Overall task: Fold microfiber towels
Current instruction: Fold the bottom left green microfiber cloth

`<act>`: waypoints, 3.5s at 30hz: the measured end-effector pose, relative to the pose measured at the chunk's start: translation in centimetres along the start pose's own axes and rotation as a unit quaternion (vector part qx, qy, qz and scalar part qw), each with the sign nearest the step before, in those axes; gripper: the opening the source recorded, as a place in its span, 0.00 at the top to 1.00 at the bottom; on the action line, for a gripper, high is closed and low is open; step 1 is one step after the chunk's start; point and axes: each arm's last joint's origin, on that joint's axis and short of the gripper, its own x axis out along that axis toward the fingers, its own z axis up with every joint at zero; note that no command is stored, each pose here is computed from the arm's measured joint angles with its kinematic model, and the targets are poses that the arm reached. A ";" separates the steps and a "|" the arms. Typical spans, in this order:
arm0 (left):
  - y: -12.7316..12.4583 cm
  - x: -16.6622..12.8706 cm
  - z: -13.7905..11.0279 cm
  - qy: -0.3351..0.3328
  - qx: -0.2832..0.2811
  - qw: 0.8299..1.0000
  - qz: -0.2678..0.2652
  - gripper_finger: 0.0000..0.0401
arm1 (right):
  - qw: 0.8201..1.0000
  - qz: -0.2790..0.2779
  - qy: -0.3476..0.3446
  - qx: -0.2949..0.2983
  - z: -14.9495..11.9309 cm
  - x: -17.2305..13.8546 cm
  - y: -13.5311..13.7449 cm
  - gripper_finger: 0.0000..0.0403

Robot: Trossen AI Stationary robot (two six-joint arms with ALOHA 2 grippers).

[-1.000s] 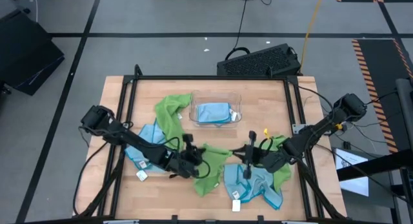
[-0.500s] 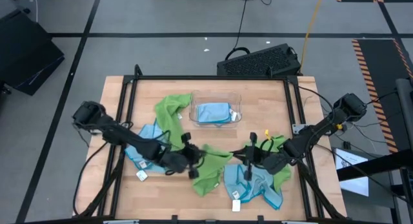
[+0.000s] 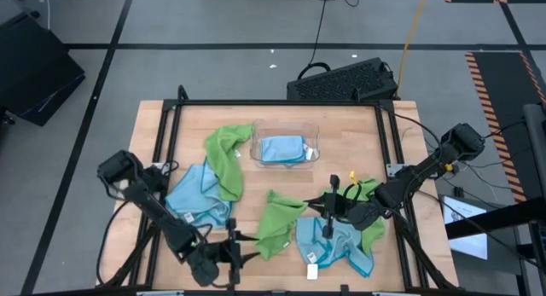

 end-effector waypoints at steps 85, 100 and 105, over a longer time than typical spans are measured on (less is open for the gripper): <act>15.1 3.4 1.1 0.219 0.090 0.943 0.232 0.27 | 0.993 0.107 0.000 0.047 -0.6 1.0 -0.7 0.99; 15.4 4.8 2.6 0.180 0.053 0.970 0.158 0.26 | 0.994 0.078 0.036 0.063 -1.2 1.6 -1.7 0.99; 12.9 4.0 3.0 0.146 0.059 0.981 0.116 0.23 | 0.994 0.078 0.037 0.062 -1.3 1.6 -1.7 0.99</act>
